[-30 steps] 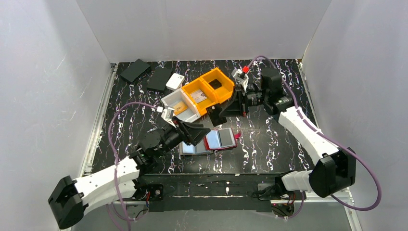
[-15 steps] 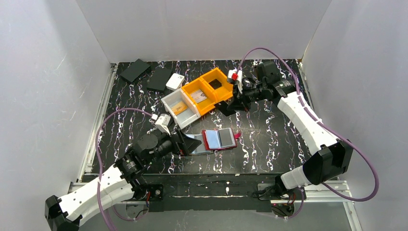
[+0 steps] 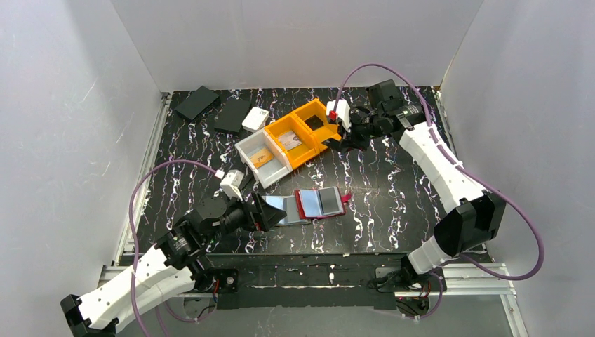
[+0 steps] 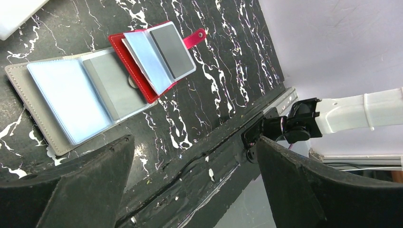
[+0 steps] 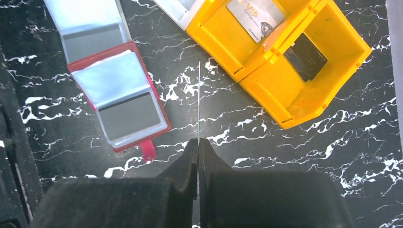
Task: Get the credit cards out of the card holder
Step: Place the credit card in the storage box.
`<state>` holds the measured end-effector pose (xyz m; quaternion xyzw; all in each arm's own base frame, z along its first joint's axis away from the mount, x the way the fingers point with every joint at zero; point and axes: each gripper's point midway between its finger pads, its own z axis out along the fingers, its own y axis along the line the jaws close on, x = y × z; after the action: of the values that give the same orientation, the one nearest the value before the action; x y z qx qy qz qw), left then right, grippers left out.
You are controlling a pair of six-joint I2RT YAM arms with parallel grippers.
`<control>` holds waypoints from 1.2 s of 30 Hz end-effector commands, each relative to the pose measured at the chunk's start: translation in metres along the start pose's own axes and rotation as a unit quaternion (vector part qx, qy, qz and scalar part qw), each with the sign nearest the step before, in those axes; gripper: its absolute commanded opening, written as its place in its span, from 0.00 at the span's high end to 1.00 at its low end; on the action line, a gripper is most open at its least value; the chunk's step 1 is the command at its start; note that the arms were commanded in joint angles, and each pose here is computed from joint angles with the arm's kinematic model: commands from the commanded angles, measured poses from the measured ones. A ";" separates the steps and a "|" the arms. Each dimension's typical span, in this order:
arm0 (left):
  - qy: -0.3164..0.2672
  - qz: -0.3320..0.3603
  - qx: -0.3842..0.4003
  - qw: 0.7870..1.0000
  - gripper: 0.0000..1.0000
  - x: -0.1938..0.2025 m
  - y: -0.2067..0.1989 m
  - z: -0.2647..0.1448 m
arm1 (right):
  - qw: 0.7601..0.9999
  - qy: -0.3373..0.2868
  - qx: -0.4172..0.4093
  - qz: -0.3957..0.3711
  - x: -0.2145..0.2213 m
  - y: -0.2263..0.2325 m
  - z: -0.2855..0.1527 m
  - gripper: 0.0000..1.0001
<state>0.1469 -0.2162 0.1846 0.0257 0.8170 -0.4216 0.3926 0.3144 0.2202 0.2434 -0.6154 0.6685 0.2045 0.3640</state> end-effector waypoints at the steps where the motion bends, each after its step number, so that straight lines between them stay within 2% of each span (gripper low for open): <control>1: -0.011 -0.004 -0.009 1.000 0.01 -0.009 -0.002 -0.006 | 0.999 0.009 0.014 -0.035 -0.006 -0.013 -0.006 0.99; 22: -0.012 -0.003 -0.013 1.000 0.01 -0.008 0.002 -0.009 | 0.996 0.037 0.003 -0.081 0.005 -0.018 -0.003 0.99; 36: -0.012 -0.024 0.019 0.999 0.01 -0.006 -0.010 0.000 | 0.983 0.089 0.018 -0.161 0.015 -0.035 -0.013 0.99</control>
<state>0.1439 -0.2126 0.1827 0.0161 0.8209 -0.4207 0.3857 0.3350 0.1992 0.2308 -0.7059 0.6159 0.1117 0.3316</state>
